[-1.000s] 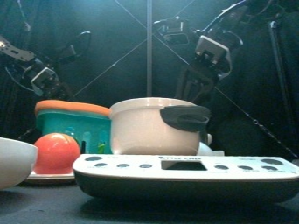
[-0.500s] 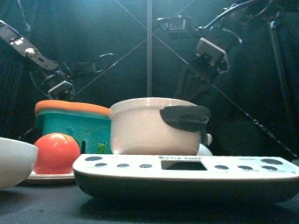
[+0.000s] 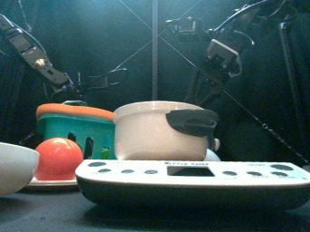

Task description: Grab starfruit

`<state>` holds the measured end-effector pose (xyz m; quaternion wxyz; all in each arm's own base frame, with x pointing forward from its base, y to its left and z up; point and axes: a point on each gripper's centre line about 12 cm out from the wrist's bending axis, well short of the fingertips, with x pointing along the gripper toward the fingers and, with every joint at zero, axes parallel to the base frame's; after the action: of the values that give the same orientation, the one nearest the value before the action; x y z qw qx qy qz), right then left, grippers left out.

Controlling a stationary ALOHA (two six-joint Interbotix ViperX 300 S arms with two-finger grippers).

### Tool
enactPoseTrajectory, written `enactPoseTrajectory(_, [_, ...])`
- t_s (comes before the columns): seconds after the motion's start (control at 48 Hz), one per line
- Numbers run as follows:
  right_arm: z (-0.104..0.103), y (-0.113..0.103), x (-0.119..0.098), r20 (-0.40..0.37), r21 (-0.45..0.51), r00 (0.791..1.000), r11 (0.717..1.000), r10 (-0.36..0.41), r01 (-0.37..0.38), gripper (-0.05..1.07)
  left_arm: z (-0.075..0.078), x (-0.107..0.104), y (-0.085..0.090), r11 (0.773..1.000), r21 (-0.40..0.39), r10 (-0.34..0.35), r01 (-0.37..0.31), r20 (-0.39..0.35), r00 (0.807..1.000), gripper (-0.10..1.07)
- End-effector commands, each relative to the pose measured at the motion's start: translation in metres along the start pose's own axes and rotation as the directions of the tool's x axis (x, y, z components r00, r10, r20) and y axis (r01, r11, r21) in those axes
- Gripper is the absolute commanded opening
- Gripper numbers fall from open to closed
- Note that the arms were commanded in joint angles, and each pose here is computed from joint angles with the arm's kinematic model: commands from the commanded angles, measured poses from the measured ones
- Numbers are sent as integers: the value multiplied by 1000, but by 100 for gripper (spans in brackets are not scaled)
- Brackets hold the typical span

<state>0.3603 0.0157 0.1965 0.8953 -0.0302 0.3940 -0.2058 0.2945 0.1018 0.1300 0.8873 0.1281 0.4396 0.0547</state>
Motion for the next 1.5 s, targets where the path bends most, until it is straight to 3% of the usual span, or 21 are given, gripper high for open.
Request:
enactPoseTrajectory(0.0, [8, -4, -6, 25, 17, 1000, 1000, 5, -5, 96, 13, 6, 6, 1000, -3, 12, -12, 25, 1000, 101])
enactPoseTrajectory(0.25, [6, -4, -5, 19, 18, 1000, 1000, 3, -4, 96, 5, 25, 1, 999, -27, -20, 19, -30, 999, 87])
enactPoseTrajectory(0.458, [6, -4, -4, 18, 19, 1000, 1000, 2, -2, 96, 10, 17, 3, 1000, -30, -9, 8, -6, 1000, 63])
enactPoseTrajectory(0.562, [4, -3, -4, 10, 21, 1000, 1000, 4, -4, 96, 15, 9, 4, 1000, -29, -2, 2, 11, 1000, 57])
enactPoseTrajectory(0.771, [2, -4, -4, 5, 24, 1000, 1000, 3, -3, 96, 23, -17, 7, 999, -32, 11, -9, 51, 999, 56])
enactPoseTrajectory(1.042, [-2, -4, -3, -6, 25, 1000, 1000, 4, -4, 96, 26, -57, -5, 998, -56, 6, 1, 129, 992, 56])
enactPoseTrajectory(1.208, [0, -3, -3, -5, 28, 1000, 1000, 6, -5, 96, 20, -62, -8, 998, -62, 4, 4, 133, 991, 56])
enactPoseTrajectory(1.479, [-1, -2, -3, -12, 35, 1000, 999, 10, -10, 96, 22, -62, -8, 997, -75, 16, -4, 163, 987, 56])
